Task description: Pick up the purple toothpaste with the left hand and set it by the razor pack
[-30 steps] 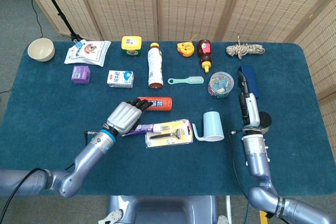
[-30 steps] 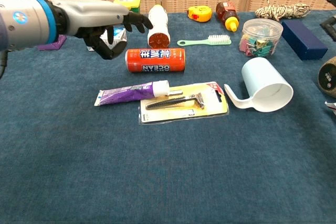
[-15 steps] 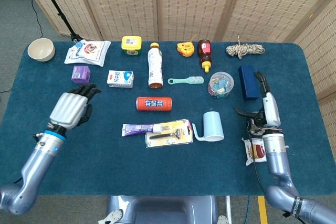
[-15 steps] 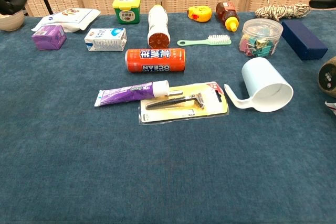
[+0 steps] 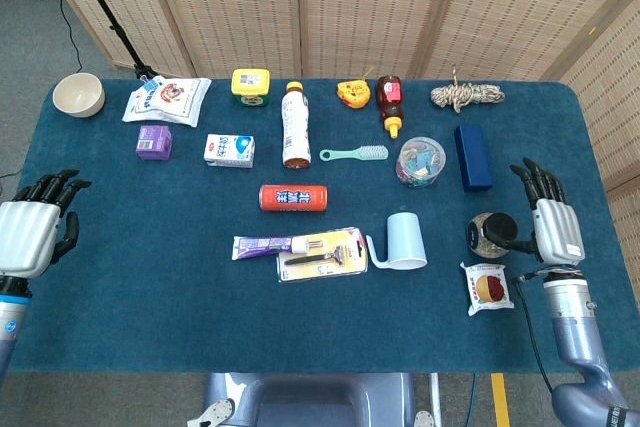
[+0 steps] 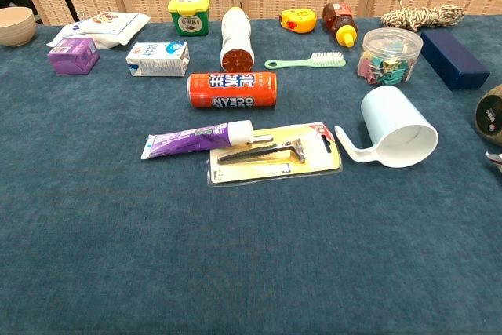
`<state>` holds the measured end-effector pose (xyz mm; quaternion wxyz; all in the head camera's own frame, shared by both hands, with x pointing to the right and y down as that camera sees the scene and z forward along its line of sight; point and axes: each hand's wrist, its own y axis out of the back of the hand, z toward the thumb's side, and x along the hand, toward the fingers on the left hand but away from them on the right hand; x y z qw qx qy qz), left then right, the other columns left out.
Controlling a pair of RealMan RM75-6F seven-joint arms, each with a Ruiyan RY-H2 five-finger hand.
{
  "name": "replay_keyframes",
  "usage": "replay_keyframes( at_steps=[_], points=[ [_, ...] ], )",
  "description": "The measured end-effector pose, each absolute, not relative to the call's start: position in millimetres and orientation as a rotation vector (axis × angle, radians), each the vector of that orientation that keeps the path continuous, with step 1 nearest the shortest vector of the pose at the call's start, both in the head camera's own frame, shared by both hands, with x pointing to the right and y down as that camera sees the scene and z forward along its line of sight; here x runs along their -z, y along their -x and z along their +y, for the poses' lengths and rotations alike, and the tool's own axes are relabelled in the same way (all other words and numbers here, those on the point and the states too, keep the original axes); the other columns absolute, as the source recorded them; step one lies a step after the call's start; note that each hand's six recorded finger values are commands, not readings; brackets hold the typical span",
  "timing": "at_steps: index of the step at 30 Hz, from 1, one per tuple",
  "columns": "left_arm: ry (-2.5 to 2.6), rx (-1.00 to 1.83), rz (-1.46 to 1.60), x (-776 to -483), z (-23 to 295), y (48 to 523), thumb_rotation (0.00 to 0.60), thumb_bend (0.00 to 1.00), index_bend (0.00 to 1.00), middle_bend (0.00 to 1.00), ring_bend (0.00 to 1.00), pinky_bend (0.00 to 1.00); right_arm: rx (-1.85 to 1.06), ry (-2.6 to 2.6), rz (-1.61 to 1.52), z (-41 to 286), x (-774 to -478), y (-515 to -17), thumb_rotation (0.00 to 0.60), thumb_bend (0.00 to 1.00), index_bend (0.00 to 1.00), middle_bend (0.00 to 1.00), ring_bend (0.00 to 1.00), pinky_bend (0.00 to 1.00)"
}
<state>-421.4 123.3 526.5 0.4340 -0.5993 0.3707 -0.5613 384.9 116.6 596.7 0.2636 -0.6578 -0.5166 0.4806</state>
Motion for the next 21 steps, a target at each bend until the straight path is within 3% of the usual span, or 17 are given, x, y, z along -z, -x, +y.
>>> replay_keyframes(
  at_steps=[10,21],
  points=[
    [1.486,1.495,1.002,-521.0,175.0,467.8,0.600,0.67,0.26,0.20,0.19,0.32,-1.428,1.605,-1.281,160.0,-572.4,-408.0,0.600,0.00,0.11,0.04,0.00,0.00],
    [1.485,1.500,1.045,-513.8,199.5,481.2,0.600,0.67,0.26,0.20,0.19,0.31,-1.489,1.561,-1.231,189.6,-558.9,-417.1,0.600,0.00,0.09,0.03,0.00,0.00]
  ],
)
